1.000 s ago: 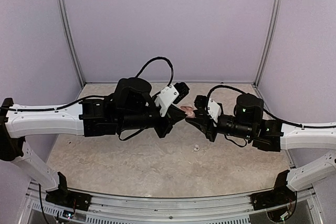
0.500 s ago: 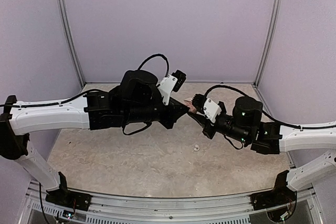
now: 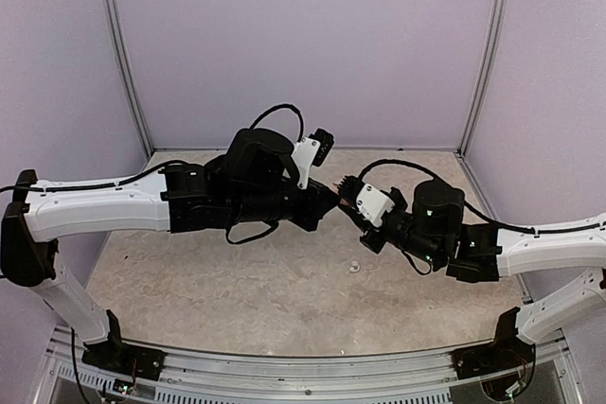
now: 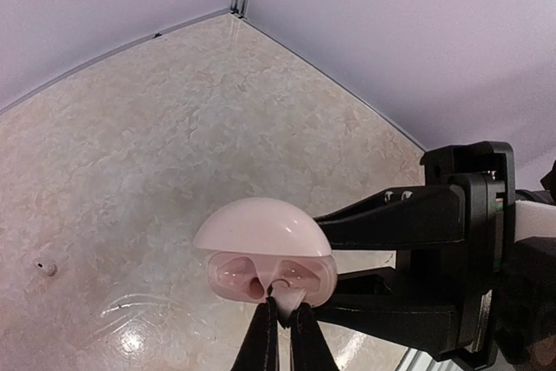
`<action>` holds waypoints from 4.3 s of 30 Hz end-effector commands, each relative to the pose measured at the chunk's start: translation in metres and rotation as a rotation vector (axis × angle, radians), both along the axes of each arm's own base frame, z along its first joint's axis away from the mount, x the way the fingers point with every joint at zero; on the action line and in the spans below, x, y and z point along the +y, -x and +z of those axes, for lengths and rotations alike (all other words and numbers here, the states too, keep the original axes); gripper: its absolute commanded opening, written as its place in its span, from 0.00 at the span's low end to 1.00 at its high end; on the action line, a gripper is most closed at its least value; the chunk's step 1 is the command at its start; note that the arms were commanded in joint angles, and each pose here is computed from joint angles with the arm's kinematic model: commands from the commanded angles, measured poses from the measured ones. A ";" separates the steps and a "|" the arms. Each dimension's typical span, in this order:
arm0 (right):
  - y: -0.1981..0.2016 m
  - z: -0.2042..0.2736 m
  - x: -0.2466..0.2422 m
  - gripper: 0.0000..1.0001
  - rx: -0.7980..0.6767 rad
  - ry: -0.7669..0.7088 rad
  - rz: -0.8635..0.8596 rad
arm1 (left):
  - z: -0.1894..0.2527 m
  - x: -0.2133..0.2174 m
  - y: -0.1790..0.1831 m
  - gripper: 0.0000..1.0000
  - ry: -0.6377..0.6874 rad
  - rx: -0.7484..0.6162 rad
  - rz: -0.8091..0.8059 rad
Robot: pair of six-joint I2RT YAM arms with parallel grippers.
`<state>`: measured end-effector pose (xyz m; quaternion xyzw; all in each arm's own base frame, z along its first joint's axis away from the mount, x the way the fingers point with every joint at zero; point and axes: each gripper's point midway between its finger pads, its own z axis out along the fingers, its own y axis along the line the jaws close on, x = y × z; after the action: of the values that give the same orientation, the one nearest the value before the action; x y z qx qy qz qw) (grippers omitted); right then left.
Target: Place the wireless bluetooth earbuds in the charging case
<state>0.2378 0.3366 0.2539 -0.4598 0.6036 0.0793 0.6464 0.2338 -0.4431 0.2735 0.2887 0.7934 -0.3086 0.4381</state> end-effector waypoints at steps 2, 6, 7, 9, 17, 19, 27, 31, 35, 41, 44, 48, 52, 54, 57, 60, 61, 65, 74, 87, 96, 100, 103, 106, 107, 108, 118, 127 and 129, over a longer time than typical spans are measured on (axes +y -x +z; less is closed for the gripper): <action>0.036 0.031 0.034 0.00 -0.059 -0.076 0.181 | 0.029 -0.016 -0.006 0.00 0.146 0.008 -0.001; 0.037 0.031 0.034 0.00 -0.057 -0.079 0.180 | 0.031 -0.018 -0.006 0.02 0.163 0.021 0.001; 0.037 0.031 0.034 0.00 -0.056 -0.082 0.179 | 0.031 -0.017 -0.006 0.02 0.167 0.024 0.004; 0.036 0.031 0.034 0.00 -0.052 -0.083 0.177 | 0.033 -0.018 -0.004 0.04 0.175 0.024 -0.001; 0.037 0.030 0.030 0.00 -0.046 -0.102 0.169 | 0.037 -0.020 0.001 0.10 0.183 0.019 -0.022; 0.037 0.029 0.030 0.00 -0.045 -0.101 0.166 | 0.037 -0.021 0.002 0.11 0.186 0.019 -0.031; 0.037 0.031 0.026 0.00 -0.044 -0.120 0.159 | 0.037 -0.023 0.004 0.17 0.182 0.015 -0.042; 0.037 0.033 0.025 0.00 -0.044 -0.135 0.160 | 0.036 -0.023 0.007 0.19 0.174 0.015 -0.050; 0.037 0.033 0.023 0.00 -0.031 -0.157 0.163 | 0.035 -0.021 0.008 0.22 0.172 0.012 -0.050; 0.036 0.035 0.019 0.00 0.002 -0.209 0.191 | 0.041 -0.014 0.007 0.30 0.190 -0.010 -0.031; 0.035 0.034 0.015 0.00 0.037 -0.247 0.213 | 0.052 -0.010 0.008 0.37 0.215 -0.047 -0.034; 0.037 0.031 0.009 0.00 0.072 -0.284 0.253 | 0.077 -0.002 0.014 0.48 0.252 -0.140 -0.065; 0.041 0.027 0.006 0.00 0.113 -0.308 0.303 | 0.099 0.005 0.031 0.57 0.254 -0.260 -0.144; 0.043 0.027 0.003 0.00 0.135 -0.320 0.334 | 0.105 0.010 0.038 0.62 0.237 -0.323 -0.184; 0.051 0.029 -0.001 0.00 0.160 -0.338 0.399 | 0.111 0.027 0.045 0.75 0.179 -0.441 -0.221; 0.065 0.035 -0.006 0.00 0.181 -0.358 0.495 | 0.109 0.044 0.054 0.89 0.112 -0.555 -0.282; 0.070 0.036 -0.008 0.00 0.188 -0.362 0.524 | 0.108 0.050 0.056 0.94 0.100 -0.582 -0.287; 0.089 0.041 -0.008 0.00 0.216 -0.358 0.639 | 0.094 0.059 0.065 0.99 0.028 -0.602 -0.366; 0.113 0.037 -0.001 0.00 0.321 -0.331 0.798 | 0.076 0.042 0.095 0.97 -0.042 -0.640 -0.548; 0.090 0.035 0.004 0.00 0.365 -0.354 0.676 | 0.070 0.013 0.079 0.92 -0.094 -0.585 -0.406; 0.091 0.034 0.005 0.00 0.359 -0.344 0.685 | 0.064 0.006 0.057 0.87 -0.135 -0.560 -0.304; 0.091 0.033 0.005 0.00 0.358 -0.343 0.677 | 0.062 0.004 0.049 0.85 -0.151 -0.556 -0.263; 0.087 0.033 0.005 0.00 0.357 -0.343 0.656 | 0.065 0.003 0.044 0.84 -0.150 -0.549 -0.237; 0.085 0.033 0.006 0.00 0.355 -0.345 0.642 | 0.062 0.000 0.039 0.83 -0.164 -0.535 -0.215; 0.084 0.034 0.005 0.00 0.353 -0.346 0.640 | 0.061 0.000 0.037 0.83 -0.169 -0.529 -0.205; 0.084 0.034 0.005 0.00 0.351 -0.348 0.635 | 0.059 0.000 0.036 0.83 -0.171 -0.523 -0.199; 0.083 0.038 0.004 0.00 0.331 -0.362 0.630 | 0.047 -0.005 0.030 0.82 -0.178 -0.484 -0.184; 0.077 0.028 0.000 0.00 0.331 -0.364 0.587 | 0.078 0.000 0.041 0.86 -0.049 -0.522 -0.209; 0.074 0.025 -0.002 0.00 0.329 -0.367 0.572 | 0.089 0.009 0.040 0.88 -0.012 -0.534 -0.193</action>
<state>0.1598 0.3391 0.2749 -0.4781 0.5278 0.4425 0.5450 0.1967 -0.4478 0.3247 0.4672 0.6459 -0.2210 0.5619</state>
